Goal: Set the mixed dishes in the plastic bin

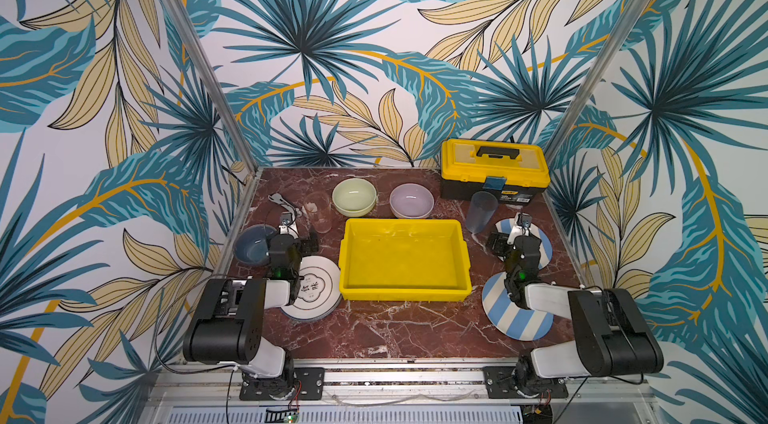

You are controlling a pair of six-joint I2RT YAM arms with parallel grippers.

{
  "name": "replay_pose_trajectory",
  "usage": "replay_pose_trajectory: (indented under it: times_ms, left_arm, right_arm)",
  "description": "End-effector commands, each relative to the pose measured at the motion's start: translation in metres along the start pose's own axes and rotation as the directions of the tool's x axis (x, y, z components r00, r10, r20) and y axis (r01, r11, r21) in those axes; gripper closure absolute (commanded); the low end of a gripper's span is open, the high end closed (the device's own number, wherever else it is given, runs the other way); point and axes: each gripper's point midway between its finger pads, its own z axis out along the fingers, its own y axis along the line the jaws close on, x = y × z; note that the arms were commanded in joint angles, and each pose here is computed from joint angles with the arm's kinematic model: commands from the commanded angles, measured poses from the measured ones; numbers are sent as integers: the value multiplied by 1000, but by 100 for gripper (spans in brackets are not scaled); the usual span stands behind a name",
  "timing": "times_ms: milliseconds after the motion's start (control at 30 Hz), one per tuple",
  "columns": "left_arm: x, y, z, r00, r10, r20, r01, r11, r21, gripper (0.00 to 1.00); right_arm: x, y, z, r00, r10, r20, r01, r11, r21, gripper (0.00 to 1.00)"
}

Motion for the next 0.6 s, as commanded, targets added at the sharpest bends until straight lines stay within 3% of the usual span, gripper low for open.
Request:
replay_pose_trajectory:
  times_ms: [0,167,367,567]
  left_arm:
    - [-23,2,-3,999,8,43,-7,1000,-23,0]
    - [-42,-1,-16,998,51,46,-48,997,-64,0]
    - [-67,-8,-35,997,68,-22,-69,994,-79,0]
    - [-87,-20,-57,999,6,-47,-7,1000,-29,0]
  right_arm:
    - [-4,-8,-7,999,19,-37,-18,999,37,0]
    - [-11,-23,-27,993,66,-93,-57,994,96,3]
    - [-10,-40,-48,969,60,-238,-16,983,182,5]
    - [6,-57,-73,925,130,-358,-39,967,251,11]
